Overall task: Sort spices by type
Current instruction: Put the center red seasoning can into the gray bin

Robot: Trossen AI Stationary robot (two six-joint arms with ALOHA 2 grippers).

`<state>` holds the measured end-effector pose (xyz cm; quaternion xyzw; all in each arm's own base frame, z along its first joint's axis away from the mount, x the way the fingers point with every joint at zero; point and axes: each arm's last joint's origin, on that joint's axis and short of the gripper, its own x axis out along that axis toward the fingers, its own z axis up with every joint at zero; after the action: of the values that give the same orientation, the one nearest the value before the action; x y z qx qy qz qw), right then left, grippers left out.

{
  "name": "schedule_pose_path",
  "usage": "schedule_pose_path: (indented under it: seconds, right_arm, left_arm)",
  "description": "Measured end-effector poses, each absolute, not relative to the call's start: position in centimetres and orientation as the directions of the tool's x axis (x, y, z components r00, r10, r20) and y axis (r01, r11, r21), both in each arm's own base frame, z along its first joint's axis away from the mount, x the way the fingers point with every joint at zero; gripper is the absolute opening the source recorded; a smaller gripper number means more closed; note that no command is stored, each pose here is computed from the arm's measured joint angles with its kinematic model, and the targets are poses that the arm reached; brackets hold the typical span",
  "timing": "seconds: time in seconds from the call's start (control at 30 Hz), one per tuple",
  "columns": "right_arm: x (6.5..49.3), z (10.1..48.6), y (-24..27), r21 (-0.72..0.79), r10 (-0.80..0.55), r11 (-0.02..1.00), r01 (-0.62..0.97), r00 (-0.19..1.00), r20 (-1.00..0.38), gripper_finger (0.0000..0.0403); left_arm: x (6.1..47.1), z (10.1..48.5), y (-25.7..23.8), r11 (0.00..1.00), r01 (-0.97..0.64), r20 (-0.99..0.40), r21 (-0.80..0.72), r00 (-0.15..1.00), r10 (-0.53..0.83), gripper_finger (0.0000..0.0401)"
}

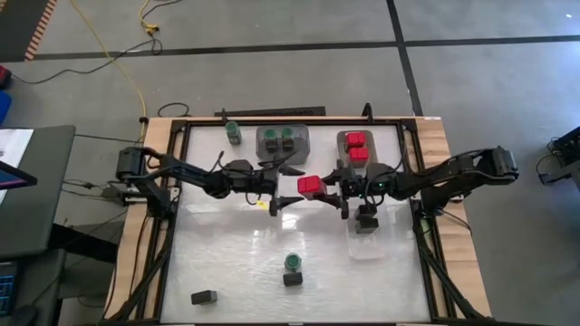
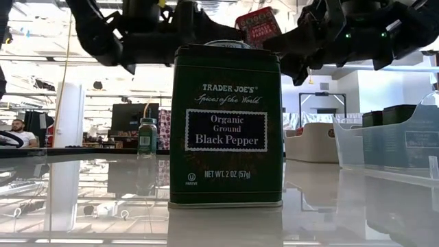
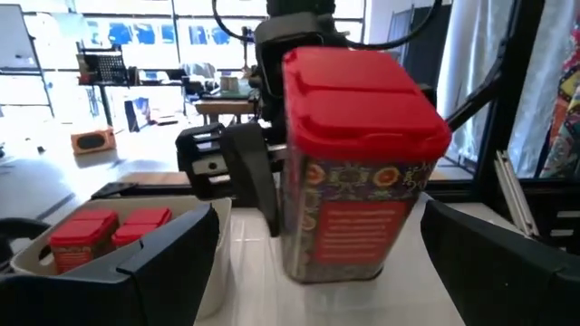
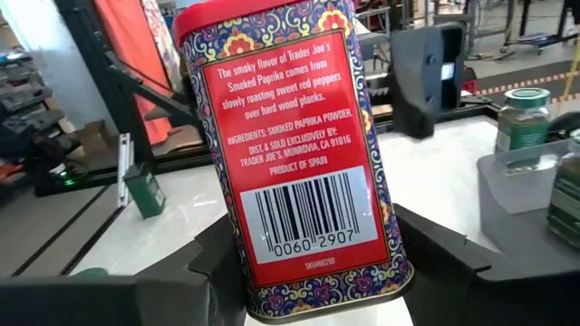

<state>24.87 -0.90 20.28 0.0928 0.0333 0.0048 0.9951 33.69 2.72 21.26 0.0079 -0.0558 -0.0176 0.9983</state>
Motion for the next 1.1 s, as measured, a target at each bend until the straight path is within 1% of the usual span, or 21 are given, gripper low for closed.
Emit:
schedule_pose_path:
  seconds: [0.07, 0.2, 0.53, 0.63, 0.83, 1.1]
  right_arm:
    - [24.9, 20.4, -0.9, 0.184, 0.013, 0.983, -0.003, 0.998, -0.056, 0.0244]
    - [24.9, 21.0, -0.9, 0.181, 0.012, 0.983, -0.013, 1.000, 0.005, 0.0244]
    - [24.9, 20.9, -0.9, 0.174, 0.011, 0.985, -0.012, 1.000, 0.002, 0.0244]
    - [24.9, 21.0, -0.9, 0.174, 0.011, 0.985, -0.012, 1.000, 0.004, 0.0244]
    - [24.9, 20.9, -0.9, 0.174, 0.010, 0.985, -0.010, 1.000, 0.000, 0.0244]
    - [24.9, 20.9, -0.9, 0.173, 0.007, 0.985, -0.008, 1.000, 0.003, 0.0244]
  left_arm:
    - [34.2, 21.1, 2.8, 0.999, 0.035, 0.097, 0.016, 0.995, -0.036, 0.0368]
    - [35.0, 20.4, 2.8, 0.999, 0.037, 0.083, -0.006, 0.996, -0.036, 0.0368]
    - [35.2, 20.6, 2.8, 0.999, 0.040, 0.102, -0.005, 0.994, -0.039, 0.0365]
    - [35.2, 20.5, 2.7, 0.999, 0.042, 0.094, -0.016, 0.995, -0.040, 0.0347]
    - [35.2, 20.5, 2.7, 0.999, 0.045, 0.090, -0.028, 0.995, -0.042, 0.0294]
    - [35.3, 20.4, 2.6, 0.999, 0.046, 0.080, -0.029, 0.996, -0.044, 0.0241]
